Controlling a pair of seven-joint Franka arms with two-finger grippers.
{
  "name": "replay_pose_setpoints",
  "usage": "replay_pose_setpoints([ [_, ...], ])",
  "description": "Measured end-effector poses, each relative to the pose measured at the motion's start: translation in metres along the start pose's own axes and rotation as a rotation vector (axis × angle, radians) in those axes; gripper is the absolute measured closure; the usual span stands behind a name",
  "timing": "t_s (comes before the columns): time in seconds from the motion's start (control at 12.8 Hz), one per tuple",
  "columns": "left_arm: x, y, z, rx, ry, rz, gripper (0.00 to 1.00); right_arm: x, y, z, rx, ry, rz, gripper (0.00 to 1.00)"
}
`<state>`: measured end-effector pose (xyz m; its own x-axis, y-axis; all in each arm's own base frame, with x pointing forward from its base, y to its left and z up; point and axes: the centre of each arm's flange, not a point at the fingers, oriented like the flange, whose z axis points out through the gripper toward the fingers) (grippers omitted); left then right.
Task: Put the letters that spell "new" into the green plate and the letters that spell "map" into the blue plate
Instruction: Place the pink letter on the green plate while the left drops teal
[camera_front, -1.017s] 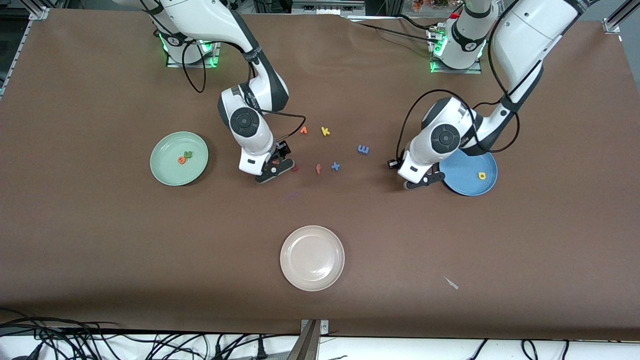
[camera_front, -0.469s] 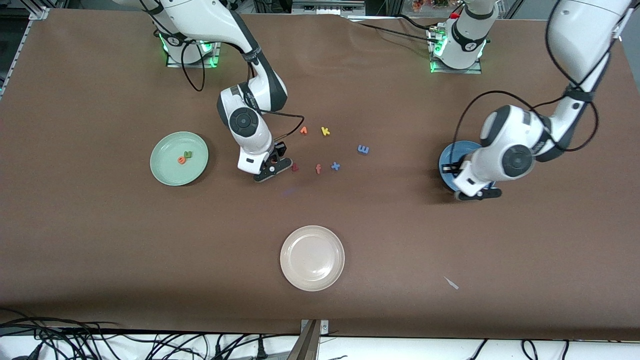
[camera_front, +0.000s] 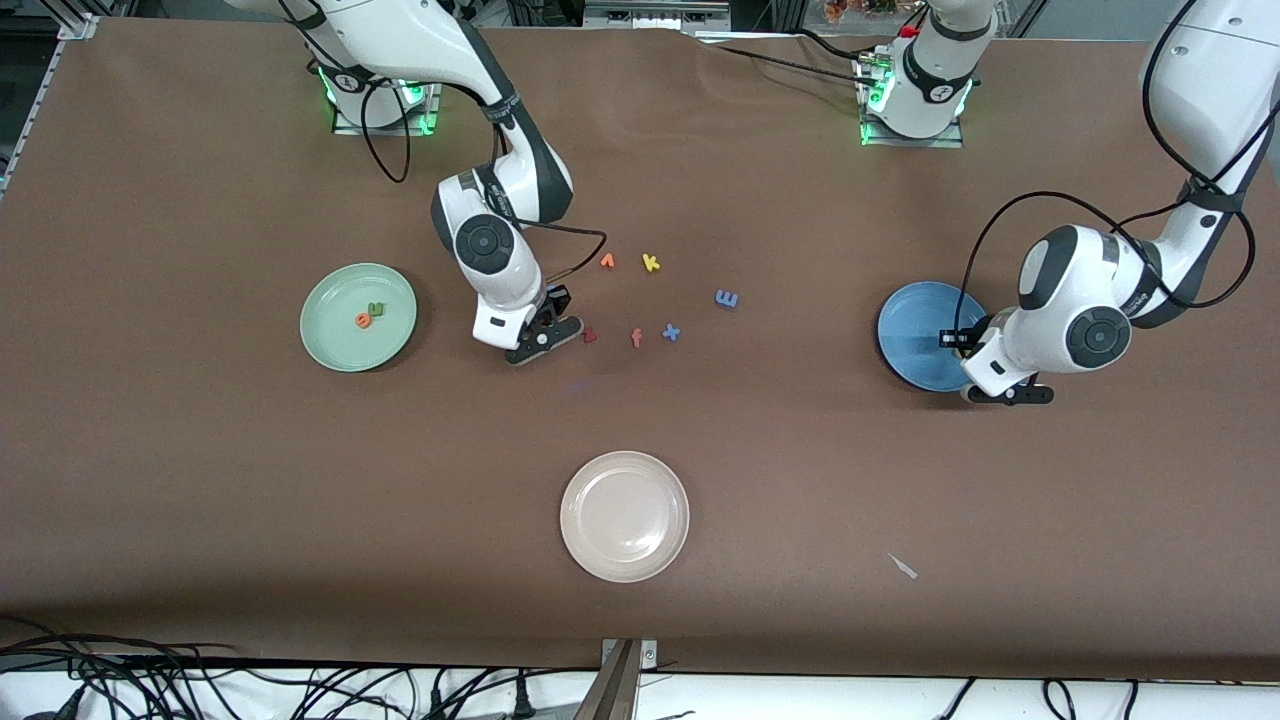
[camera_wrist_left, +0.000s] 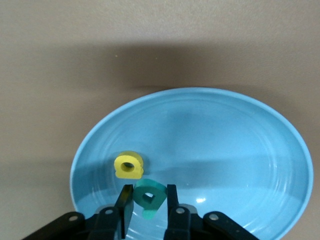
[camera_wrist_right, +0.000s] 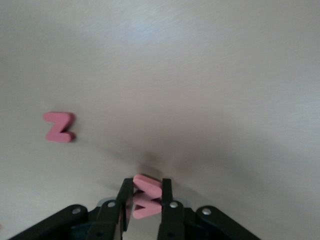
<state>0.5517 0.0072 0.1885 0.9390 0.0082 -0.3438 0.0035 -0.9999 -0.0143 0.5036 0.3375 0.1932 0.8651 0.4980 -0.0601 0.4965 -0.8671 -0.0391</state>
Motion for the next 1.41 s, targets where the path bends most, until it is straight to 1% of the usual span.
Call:
replay_pose_setpoints([
  [0.08,0.0,0.002,-0.001,-0.001,0.002,0.003,0.52,0.001,0.021,-0.014,-0.007,-0.003,-0.033,0.74],
  [0.23,0.003,0.003,-0.011,0.002,0.023,0.005,0.31,-0.004,0.081,-0.045,-0.021,-0.017,-0.109,0.74],
  [0.31,0.004,0.003,-0.022,0.008,0.042,0.003,0.2,-0.01,0.113,-0.056,-0.024,-0.032,-0.135,0.74],
  [0.47,0.0,0.008,-0.046,0.028,0.073,0.01,0.01,-0.028,0.166,-0.069,-0.027,-0.062,-0.165,0.74],
  [0.63,-0.007,0.024,-0.069,0.032,0.092,0.021,0.0,-0.057,0.22,-0.068,-0.03,-0.097,-0.19,0.74],
  [0.7,-0.012,0.035,-0.08,0.018,0.093,0.022,0.0,-0.075,0.24,-0.062,-0.022,-0.119,-0.186,0.74],
  [0.86,-0.021,0.055,-0.101,-0.016,0.087,0.022,0.0,-0.107,0.256,-0.041,-0.006,-0.156,-0.153,0.74],
  [0.94,-0.025,0.061,-0.109,-0.023,0.084,0.023,0.0,-0.121,0.259,-0.03,-0.006,-0.161,-0.138,0.74],
  [1.02,-0.026,0.064,-0.113,-0.027,0.082,0.022,0.0,-0.131,0.26,-0.022,-0.01,-0.16,-0.128,0.67],
  [1.1,-0.027,0.066,-0.114,-0.028,0.081,0.024,0.0,-0.137,0.261,-0.019,-0.011,-0.157,-0.122,0.59],
  [1.25,-0.027,0.068,-0.114,-0.027,0.08,0.027,0.0,-0.133,0.258,-0.027,-0.005,-0.137,-0.124,0.37],
  [1.41,-0.028,0.069,-0.114,-0.027,0.08,0.028,0.0,-0.114,0.25,-0.056,0.021,-0.116,-0.09,0.14],
])
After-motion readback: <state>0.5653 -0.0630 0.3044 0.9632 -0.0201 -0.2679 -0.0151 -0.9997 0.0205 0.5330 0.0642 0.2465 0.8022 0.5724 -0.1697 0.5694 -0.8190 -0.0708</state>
